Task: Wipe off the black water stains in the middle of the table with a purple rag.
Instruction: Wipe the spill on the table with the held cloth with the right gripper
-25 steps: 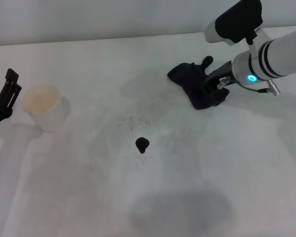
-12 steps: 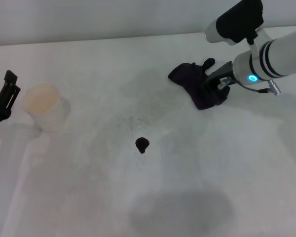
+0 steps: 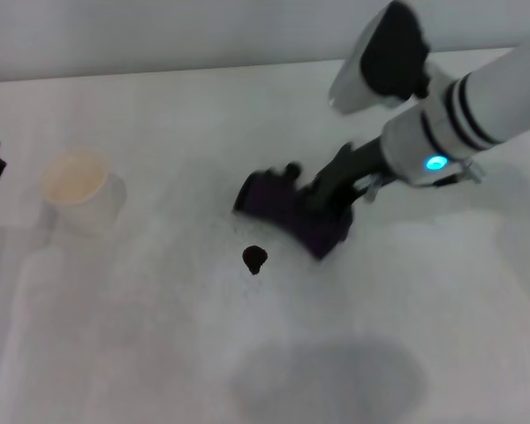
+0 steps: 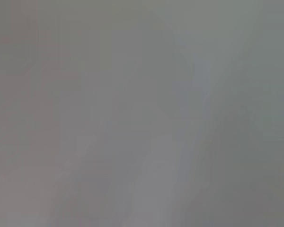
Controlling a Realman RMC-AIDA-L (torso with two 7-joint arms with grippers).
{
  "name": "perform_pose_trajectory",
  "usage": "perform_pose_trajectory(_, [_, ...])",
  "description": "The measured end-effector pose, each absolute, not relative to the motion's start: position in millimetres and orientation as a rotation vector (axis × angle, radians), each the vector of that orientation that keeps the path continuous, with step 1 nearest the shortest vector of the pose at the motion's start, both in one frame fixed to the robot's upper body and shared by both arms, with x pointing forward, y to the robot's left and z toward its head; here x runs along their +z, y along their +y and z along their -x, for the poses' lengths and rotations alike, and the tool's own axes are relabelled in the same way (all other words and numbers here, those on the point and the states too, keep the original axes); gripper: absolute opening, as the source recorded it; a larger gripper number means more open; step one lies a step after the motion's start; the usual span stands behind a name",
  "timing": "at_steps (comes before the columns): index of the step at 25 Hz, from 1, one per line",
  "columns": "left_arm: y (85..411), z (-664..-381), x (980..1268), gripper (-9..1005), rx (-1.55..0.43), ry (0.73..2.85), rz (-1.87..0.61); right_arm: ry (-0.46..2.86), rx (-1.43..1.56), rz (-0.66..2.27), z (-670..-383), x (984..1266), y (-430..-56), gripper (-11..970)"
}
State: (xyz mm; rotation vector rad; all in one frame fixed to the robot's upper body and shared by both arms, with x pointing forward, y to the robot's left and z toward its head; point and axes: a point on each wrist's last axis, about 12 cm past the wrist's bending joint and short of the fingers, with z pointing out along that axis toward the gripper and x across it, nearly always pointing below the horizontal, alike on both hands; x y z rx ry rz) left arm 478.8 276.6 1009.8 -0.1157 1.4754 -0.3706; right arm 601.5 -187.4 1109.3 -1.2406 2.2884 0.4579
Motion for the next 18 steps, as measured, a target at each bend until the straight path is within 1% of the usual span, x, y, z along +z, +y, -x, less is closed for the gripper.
perform_pose_trajectory(6, [281.9,-478.5,1009.0,886,-0.348,1.478,0.128,2.19,0.595,1.403,-580.0,1095.5,-152.7,107])
perform_pose_trajectory(9, [282.7,-479.4,1009.3,886,-0.343,1.477,0.135,2.139,0.642,1.482,-567.1,1081.6,-133.5,106])
perform_pose_trajectory(13, [283.0,-480.3,1009.3,887,-0.343,1.479,0.141,2.136,0.607,1.507,-565.6,1071.3,-123.8,106])
perform_pose_trajectory(18, [284.6,-480.9,1009.4,887,-0.342,1.48,0.141,2.141,0.536,1.439,-575.3,1067.0,-129.3,105])
